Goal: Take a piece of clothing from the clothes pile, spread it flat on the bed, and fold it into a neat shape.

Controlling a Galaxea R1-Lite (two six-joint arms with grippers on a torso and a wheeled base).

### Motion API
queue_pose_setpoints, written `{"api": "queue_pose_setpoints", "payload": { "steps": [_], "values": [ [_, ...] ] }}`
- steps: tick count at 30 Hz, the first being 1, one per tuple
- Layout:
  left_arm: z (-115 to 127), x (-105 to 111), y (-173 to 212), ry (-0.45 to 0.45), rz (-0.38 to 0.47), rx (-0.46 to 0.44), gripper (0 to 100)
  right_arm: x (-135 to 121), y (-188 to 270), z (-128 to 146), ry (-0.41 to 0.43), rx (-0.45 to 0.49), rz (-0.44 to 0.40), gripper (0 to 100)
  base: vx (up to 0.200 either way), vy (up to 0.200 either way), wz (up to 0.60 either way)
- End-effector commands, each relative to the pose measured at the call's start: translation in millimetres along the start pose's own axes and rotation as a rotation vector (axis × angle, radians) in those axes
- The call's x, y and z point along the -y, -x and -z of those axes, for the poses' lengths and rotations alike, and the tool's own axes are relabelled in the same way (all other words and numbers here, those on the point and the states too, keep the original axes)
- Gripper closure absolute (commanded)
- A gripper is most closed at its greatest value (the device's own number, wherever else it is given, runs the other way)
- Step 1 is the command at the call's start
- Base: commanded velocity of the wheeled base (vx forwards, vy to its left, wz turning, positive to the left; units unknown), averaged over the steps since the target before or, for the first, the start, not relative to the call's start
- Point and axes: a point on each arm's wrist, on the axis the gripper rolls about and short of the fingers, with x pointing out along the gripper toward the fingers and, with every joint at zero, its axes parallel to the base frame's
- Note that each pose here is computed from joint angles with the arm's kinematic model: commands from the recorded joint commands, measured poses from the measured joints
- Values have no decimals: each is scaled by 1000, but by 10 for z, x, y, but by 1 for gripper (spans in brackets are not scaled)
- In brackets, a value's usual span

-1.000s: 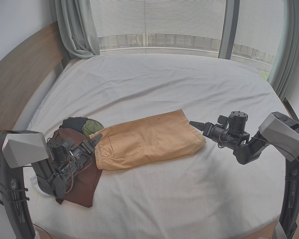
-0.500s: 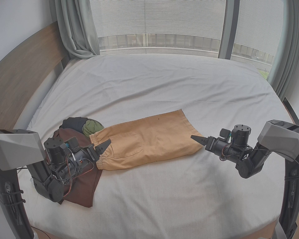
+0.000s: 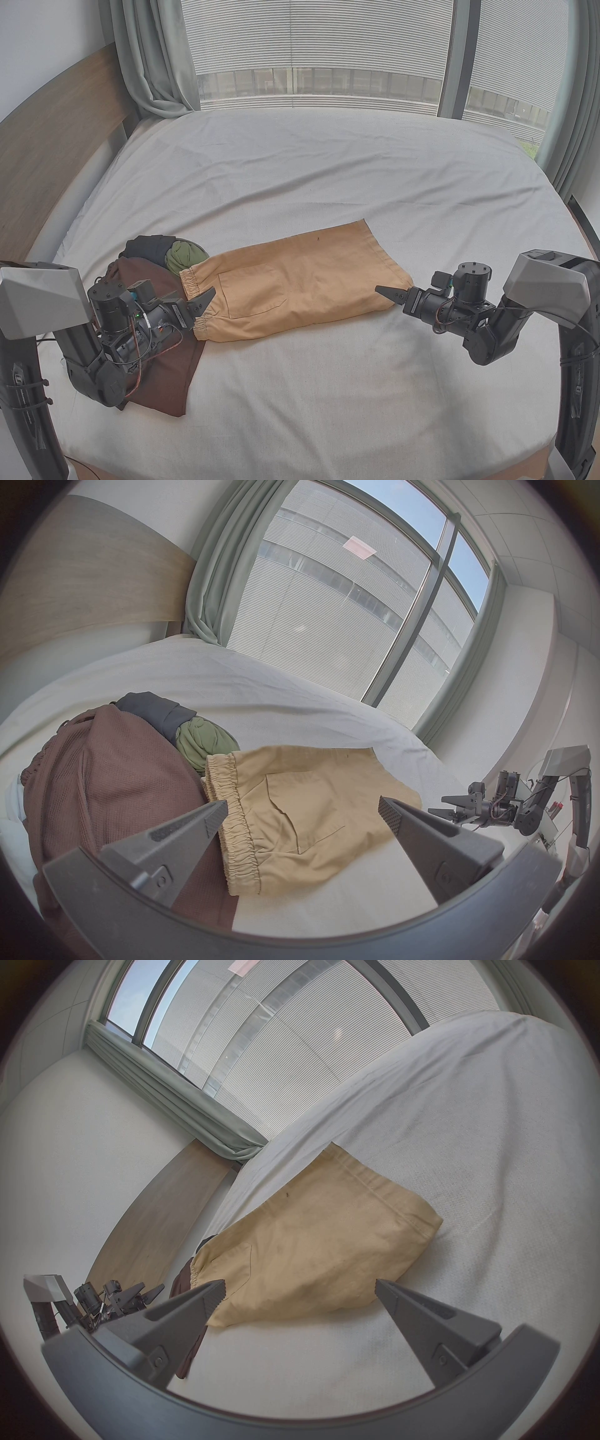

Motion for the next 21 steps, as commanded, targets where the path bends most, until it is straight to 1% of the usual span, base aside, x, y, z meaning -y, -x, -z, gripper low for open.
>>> {"api": "queue_pose_setpoints", "payload": {
  "steps": [1, 17, 19, 21],
  "values": [
    [46, -21, -15, 1, -7, -13, 0, 133, -95, 94, -27, -13, 17, 0, 0, 0, 0],
    [42, -32, -20, 2, -8, -11, 0, 263, -272, 209, -70, -21, 19, 0, 0, 0, 0],
    [51, -35, -23, 3, -8, -14, 0, 268, -334, 254, -94, -16, 26, 0, 0, 0, 0],
    [51, -35, -23, 3, -8, -14, 0, 245, -381, 314, -96, -27, 20, 0, 0, 0, 0]
  ]
}}
